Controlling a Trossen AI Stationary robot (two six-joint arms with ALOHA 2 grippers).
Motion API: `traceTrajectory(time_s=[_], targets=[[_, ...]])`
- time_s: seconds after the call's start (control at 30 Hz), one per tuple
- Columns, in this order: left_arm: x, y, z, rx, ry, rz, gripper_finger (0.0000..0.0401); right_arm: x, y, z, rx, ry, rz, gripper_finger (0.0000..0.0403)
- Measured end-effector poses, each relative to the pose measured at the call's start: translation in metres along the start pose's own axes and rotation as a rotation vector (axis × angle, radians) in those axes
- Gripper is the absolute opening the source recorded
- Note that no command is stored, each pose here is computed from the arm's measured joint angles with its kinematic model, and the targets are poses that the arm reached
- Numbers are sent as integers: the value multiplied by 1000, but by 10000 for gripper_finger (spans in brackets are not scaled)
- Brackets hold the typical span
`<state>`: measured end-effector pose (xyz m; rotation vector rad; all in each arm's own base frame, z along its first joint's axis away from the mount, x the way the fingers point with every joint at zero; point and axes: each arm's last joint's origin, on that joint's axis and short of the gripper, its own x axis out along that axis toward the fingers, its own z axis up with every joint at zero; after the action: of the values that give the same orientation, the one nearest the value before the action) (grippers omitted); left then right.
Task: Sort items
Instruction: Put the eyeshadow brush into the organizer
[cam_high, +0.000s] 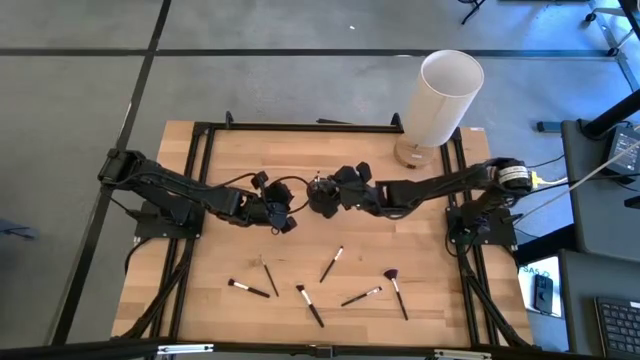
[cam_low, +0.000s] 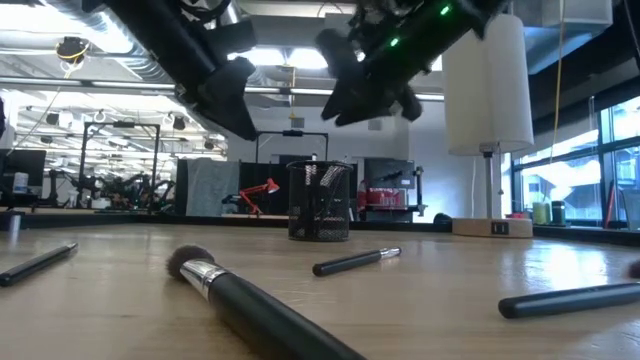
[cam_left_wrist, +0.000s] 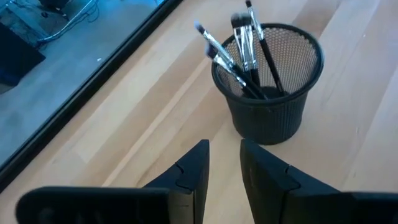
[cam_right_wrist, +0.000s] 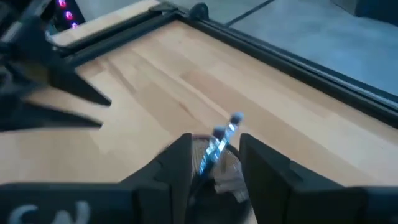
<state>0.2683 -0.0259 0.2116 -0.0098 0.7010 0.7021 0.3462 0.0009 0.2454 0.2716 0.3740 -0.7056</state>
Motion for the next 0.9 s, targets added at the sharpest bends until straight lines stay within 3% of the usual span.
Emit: traceTrajectory(time_s=[0.23,0.33,0.43,0.7,0.9], targets=[[-1,-7,5,-102,-50,-75,86,-54,-14,7,24,101,-37,126],[-2,-21,3,-47,-55,-175,86,-79,-21,4,33,110,-108,126],[3,-36,-2,-4,-35,-207,86,-98,-25,3,32,76,-157,126],[42,-88,16,-41,61,-326,86,-111,-33,1,-7,194,-97,126],[73,-128,32,-65,128,-410,86,-115,-50,-9,-34,223,-263,126]])
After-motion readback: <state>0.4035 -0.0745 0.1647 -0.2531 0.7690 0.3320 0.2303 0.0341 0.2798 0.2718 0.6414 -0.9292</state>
